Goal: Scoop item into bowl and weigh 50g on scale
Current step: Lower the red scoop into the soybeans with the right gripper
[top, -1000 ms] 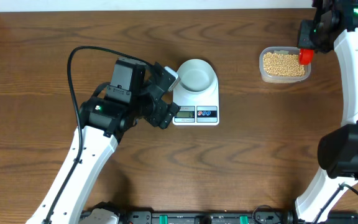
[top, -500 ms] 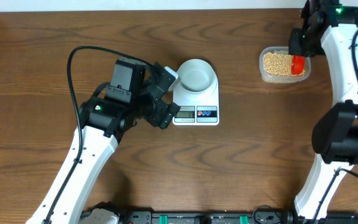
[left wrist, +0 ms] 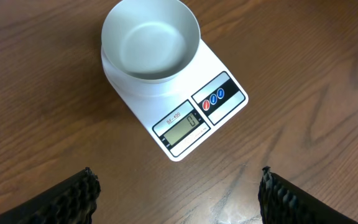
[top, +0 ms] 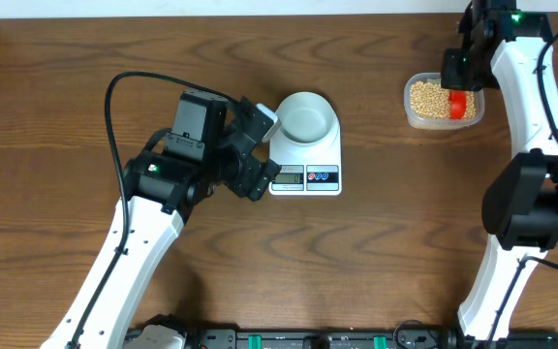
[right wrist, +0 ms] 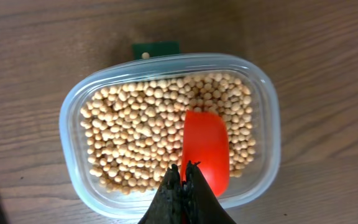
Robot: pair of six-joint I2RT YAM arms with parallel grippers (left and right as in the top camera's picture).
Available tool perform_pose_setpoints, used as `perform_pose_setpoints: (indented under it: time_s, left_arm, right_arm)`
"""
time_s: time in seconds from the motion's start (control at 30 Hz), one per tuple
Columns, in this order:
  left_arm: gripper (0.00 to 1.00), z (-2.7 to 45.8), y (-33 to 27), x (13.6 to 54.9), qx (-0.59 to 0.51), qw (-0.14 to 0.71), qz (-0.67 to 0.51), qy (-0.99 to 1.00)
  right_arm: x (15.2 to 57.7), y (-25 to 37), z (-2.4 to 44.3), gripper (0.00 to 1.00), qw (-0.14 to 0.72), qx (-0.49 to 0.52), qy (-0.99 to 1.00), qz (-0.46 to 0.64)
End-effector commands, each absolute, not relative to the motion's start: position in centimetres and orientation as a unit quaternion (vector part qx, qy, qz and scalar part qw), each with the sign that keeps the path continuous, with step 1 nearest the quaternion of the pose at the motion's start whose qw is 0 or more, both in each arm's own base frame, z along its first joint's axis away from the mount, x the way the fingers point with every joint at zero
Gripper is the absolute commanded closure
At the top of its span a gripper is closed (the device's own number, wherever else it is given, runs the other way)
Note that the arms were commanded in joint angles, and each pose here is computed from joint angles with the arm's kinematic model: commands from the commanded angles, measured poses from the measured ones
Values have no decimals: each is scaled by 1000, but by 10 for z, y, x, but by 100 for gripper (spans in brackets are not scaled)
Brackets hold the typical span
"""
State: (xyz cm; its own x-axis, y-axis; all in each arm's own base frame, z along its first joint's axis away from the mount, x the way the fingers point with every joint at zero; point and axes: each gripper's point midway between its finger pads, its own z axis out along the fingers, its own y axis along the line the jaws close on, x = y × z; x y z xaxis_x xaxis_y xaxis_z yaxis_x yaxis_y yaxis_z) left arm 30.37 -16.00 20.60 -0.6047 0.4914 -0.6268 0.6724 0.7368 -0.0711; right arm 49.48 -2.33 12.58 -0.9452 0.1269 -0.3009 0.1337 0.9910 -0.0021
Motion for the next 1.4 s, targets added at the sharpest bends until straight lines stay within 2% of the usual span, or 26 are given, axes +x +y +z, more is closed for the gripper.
perform_pose_setpoints:
  time_s: [0.0, 0.33, 0.8, 1.37]
  left_arm:
    - [15, 207, -160, 303, 335, 300, -153, 880]
    - [16, 207, -160, 303, 335, 300, -153, 880]
    - [16, 207, -160, 303, 335, 300, -153, 880]
    - [16, 207, -160, 303, 335, 300, -153, 880]
  right_arm:
    - [497, -5, 118, 99, 142, 45, 988, 35]
    - [497, 12, 122, 99, 141, 43, 983, 111]
    - [496, -20, 124, 99, 144, 78, 978, 132]
    - [486, -38, 113, 99, 139, 127, 939, 287]
